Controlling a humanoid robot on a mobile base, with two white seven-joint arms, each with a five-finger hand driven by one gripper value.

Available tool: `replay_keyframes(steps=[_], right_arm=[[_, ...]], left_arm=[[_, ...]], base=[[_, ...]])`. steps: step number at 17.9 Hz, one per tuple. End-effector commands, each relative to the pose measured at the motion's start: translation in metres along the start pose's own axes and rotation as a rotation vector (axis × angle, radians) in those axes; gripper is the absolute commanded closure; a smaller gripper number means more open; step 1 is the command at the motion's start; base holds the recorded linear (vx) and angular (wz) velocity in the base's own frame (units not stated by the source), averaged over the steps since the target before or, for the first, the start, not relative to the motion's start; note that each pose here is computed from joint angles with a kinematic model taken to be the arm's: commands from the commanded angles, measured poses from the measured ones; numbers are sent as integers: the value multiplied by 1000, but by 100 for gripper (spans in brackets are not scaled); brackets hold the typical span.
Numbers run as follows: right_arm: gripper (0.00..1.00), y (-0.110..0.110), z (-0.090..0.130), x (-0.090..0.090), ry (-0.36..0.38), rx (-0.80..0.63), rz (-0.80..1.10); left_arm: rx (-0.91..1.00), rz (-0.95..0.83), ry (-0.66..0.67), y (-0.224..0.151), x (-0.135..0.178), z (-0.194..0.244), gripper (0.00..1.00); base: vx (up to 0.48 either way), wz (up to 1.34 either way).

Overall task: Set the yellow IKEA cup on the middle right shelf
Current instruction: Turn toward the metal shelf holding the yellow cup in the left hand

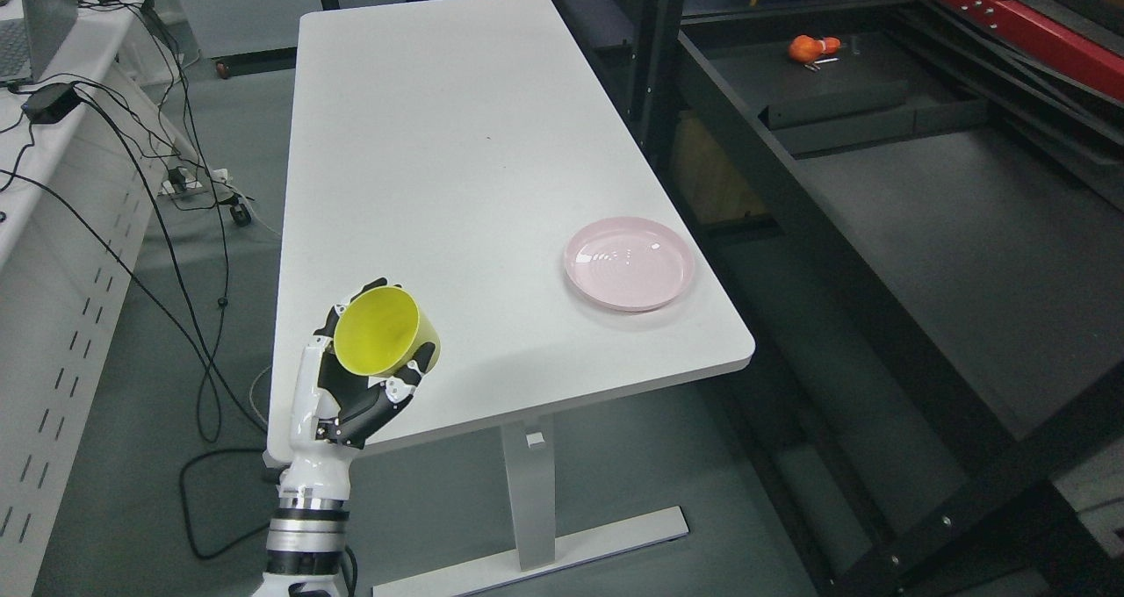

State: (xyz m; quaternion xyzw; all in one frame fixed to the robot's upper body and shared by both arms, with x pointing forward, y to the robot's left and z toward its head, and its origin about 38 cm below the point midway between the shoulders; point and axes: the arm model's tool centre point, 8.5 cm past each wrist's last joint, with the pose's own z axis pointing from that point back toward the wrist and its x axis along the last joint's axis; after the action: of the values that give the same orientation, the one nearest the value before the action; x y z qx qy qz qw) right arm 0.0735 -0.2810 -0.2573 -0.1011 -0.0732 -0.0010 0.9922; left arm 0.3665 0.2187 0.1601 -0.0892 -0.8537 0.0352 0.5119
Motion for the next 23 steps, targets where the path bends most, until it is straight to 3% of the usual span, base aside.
replay_keyframes(steps=[1, 11, 23], right_arm=[[1, -10, -1, -9, 15, -13, -3], [1, -10, -1, -9, 15, -13, -3], [1, -10, -1, -9, 15, -13, -3]], left_arm=[[-16, -13, -26, 1, 10, -3, 100], [-37, -4, -44, -7, 12, -5, 100], [-110, 39, -46, -37, 6, 1, 100]], base=[[-243, -360], [-281, -603], [-187, -1141]])
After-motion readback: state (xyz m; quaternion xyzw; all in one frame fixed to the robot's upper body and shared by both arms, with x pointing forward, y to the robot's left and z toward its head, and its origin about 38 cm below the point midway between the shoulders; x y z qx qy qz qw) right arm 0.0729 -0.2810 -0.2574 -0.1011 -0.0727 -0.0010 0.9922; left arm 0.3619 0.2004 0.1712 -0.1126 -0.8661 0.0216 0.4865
